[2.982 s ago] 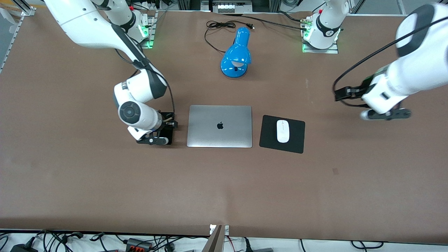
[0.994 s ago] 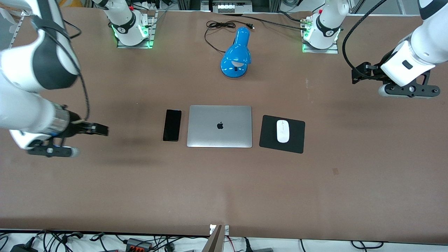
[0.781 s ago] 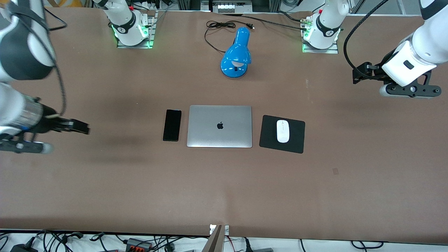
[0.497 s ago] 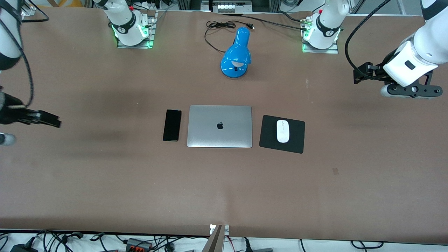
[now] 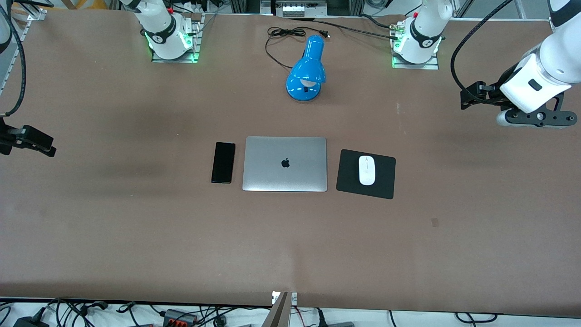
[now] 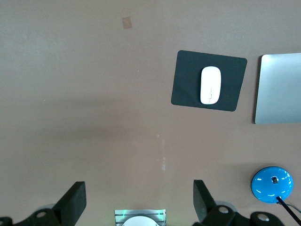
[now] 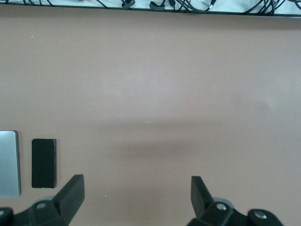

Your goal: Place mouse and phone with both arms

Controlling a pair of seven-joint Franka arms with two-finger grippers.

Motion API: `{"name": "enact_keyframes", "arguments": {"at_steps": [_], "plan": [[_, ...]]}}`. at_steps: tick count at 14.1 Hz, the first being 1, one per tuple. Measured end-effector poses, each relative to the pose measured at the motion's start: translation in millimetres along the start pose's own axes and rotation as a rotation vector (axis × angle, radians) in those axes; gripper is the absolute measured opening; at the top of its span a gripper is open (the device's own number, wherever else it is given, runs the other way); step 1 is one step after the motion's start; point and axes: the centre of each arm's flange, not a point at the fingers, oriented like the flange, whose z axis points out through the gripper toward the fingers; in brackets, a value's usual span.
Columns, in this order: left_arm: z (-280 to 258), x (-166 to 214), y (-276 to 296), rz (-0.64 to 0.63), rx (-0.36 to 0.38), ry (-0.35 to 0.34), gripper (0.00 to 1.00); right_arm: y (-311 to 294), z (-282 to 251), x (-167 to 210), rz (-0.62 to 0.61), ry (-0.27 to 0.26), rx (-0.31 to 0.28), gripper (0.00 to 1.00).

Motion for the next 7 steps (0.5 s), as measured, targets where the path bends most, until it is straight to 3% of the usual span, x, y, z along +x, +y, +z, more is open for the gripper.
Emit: {"name": "enact_keyframes", "arguments": {"at_steps": [7], "plan": [[0.0, 0.0, 0.0, 0.001, 0.000, 0.000, 1.00, 9.0, 2.0, 0.3, -0.001, 0.010, 0.015, 1.00]]}}
